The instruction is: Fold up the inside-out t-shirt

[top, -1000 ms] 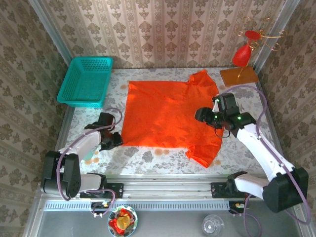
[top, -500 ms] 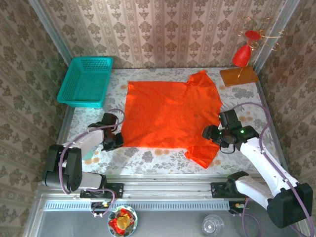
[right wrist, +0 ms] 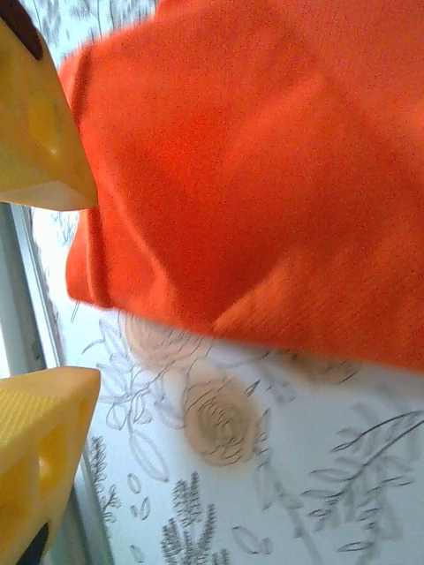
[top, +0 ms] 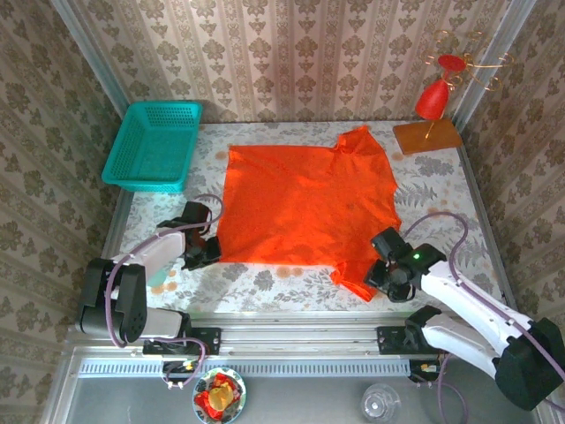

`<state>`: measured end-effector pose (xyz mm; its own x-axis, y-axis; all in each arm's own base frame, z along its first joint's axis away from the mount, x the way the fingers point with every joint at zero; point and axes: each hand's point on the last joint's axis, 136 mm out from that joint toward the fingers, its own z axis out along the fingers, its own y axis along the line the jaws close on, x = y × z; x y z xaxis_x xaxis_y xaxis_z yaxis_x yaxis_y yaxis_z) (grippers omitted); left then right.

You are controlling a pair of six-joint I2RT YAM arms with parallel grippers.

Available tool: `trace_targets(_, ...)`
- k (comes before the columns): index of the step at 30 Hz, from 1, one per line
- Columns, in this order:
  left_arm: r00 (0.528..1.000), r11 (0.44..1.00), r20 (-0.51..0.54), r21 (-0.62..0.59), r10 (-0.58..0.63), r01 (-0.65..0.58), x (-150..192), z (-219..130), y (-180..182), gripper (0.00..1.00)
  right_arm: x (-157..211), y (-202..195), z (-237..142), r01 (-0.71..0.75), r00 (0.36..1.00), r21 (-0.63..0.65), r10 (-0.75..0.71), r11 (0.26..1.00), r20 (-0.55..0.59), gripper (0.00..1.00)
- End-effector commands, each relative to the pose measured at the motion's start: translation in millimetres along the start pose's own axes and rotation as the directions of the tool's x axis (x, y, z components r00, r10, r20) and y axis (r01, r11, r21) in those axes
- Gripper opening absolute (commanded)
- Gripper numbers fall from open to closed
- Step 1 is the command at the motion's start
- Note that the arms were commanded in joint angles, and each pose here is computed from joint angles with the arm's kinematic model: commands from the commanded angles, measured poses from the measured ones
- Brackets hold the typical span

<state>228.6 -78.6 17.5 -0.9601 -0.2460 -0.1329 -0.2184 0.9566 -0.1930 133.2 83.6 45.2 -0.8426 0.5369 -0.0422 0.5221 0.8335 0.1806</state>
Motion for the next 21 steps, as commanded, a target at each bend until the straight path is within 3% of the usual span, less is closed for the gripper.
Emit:
trace_targets(1,1.0,1.0,0.002,-0.016,-0.008,0.008,0,-3,2,0.0,8,-14,12,-0.079,0.997,0.061,0.08,0.995,-0.005,0.5)
trace_targets(8,1.0,1.0,0.027,0.009,-0.011,0.011,-5,-12,-4,0.0,15,0,39,-0.1,0.993,0.017,0.101,0.995,-0.058,0.46)
trace_targets(14,0.999,1.0,0.049,0.018,-0.009,0.008,-10,-20,-7,0.0,15,3,47,-0.106,0.992,0.028,0.107,0.994,-0.07,0.31)
trace_targets(21,0.998,1.0,0.064,0.03,-0.01,0.008,-12,-27,-9,0.0,5,0,30,-0.116,0.993,0.014,0.116,0.993,-0.001,0.15)
